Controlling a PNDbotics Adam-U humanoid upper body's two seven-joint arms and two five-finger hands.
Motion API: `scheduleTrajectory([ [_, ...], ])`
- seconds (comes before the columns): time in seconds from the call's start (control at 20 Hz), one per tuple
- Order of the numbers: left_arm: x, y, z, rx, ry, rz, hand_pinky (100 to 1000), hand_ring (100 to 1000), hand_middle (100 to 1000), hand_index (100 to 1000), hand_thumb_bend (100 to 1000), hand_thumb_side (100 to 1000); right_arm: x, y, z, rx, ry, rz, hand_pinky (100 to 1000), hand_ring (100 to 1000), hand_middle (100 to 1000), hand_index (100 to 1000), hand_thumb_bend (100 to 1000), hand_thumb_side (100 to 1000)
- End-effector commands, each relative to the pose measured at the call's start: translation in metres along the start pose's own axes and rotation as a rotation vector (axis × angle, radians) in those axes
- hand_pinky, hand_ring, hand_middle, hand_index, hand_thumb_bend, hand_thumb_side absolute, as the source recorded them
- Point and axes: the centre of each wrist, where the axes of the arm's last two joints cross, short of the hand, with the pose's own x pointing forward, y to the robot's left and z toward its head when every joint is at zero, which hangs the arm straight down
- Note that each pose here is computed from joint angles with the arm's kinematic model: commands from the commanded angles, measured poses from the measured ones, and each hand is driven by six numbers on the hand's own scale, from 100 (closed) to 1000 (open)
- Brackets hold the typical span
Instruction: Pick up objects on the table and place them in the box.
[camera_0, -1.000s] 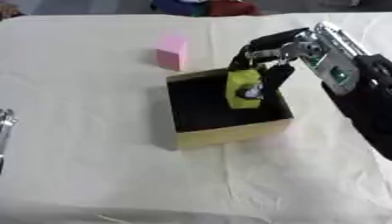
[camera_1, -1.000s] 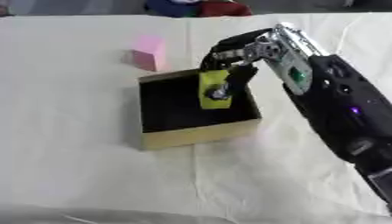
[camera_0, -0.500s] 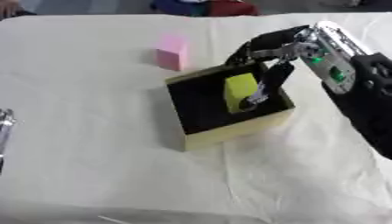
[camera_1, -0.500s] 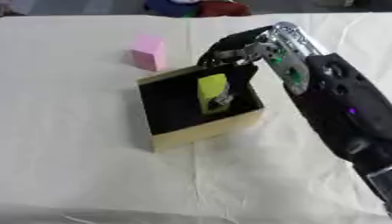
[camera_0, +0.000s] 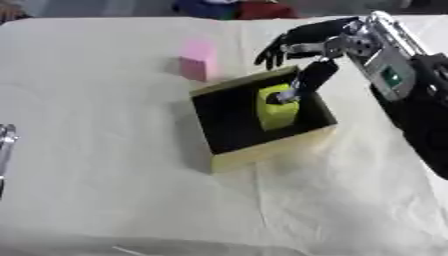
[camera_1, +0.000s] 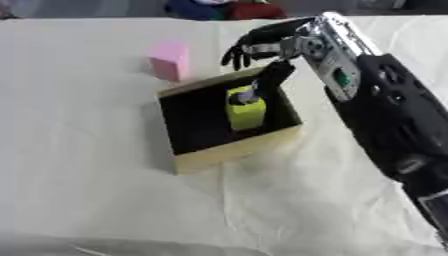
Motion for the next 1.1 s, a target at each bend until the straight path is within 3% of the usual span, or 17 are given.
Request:
scheduleTrajectory([
  [0.05, 0.003, 0.003, -0.009, 0.001, -0.038, -0.008, 712, 724, 708, 920, 188, 759, 0.014, -0.035, 0.014, -0.072, -0.020, 0.105, 787, 775, 749, 945, 320, 663],
  [0.3, 0.004, 0.002, -0.009, 0.001, -0.038, 0.002, 712, 724, 708, 921, 187, 761, 0.040, -0.062, 0.004, -0.175, -0.001, 0.188, 802, 793, 766, 960, 347, 696],
  [0.45, 0.005, 0.000, -0.010, -0.001, -0.039, 0.012, 711, 723, 707, 921, 185, 762, 0.052, -0.071, -0.013, -0.209, 0.016, 0.225, 812, 813, 776, 974, 368, 767],
  [0.85, 0.007, -0.003, -0.011, 0.002, -0.039, 0.033, 709, 720, 707, 921, 174, 768, 0.068, -0.071, -0.055, -0.275, 0.120, 0.316, 831, 846, 796, 989, 418, 819],
  [1.1, 0.008, -0.006, -0.012, 0.006, -0.039, 0.046, 708, 719, 706, 920, 170, 769, 0.076, -0.060, -0.082, -0.273, 0.189, 0.331, 840, 871, 820, 1000, 457, 849],
])
